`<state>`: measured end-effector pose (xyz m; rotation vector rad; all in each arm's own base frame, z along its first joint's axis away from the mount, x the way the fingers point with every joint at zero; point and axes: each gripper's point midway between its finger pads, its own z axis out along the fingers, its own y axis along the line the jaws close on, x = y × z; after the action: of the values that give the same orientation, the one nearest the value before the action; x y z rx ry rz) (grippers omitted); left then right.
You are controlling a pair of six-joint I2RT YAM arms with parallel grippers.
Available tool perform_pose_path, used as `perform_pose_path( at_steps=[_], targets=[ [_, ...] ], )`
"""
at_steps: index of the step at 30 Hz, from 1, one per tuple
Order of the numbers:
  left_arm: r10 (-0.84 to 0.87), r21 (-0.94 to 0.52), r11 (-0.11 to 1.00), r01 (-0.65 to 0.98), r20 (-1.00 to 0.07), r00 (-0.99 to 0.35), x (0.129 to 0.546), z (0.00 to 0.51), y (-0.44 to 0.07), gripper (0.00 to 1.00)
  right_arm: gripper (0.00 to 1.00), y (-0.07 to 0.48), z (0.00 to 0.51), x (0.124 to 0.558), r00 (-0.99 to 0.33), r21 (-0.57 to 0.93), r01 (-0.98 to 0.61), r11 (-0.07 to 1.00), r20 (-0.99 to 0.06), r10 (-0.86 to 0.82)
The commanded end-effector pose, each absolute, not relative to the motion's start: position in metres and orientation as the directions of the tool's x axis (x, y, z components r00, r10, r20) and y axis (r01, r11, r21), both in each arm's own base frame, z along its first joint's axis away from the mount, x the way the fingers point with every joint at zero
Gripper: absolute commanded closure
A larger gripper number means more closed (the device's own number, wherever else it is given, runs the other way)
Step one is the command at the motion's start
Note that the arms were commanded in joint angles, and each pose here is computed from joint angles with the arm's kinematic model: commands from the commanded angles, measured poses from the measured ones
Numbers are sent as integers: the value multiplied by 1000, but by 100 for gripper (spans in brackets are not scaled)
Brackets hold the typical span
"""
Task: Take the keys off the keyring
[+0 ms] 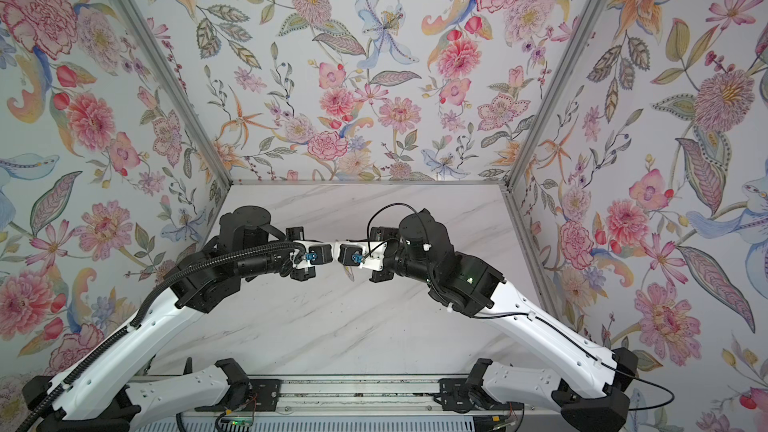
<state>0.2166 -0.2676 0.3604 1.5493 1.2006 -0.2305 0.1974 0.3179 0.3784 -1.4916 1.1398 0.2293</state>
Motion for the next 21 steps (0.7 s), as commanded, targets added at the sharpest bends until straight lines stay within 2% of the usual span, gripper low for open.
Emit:
perform_pose_path(
  at_steps=[1,5,12,19,21],
  targets=[
    [456,651,214,728,-726,515,216,400,-267,100,100,318,377,184,497,-619,-773,138,-727,-474],
    [437,646,236,726,-738,514,215,406,-263,100,100,314,378,182,487,-608,-780,148,-739,-465],
    [411,605,186,774,-764,498,207,393,-270,100,100,308,385,189,477,-607,-765,216,-758,-445],
    [424,561,217,799,-792,440,207,384,-264,92,100,305,393,184,487,-602,-765,230,-773,-406],
    [415,538,236,810,-809,416,208,384,-263,85,100,306,393,183,491,-602,-766,227,-775,-399]
  ],
)
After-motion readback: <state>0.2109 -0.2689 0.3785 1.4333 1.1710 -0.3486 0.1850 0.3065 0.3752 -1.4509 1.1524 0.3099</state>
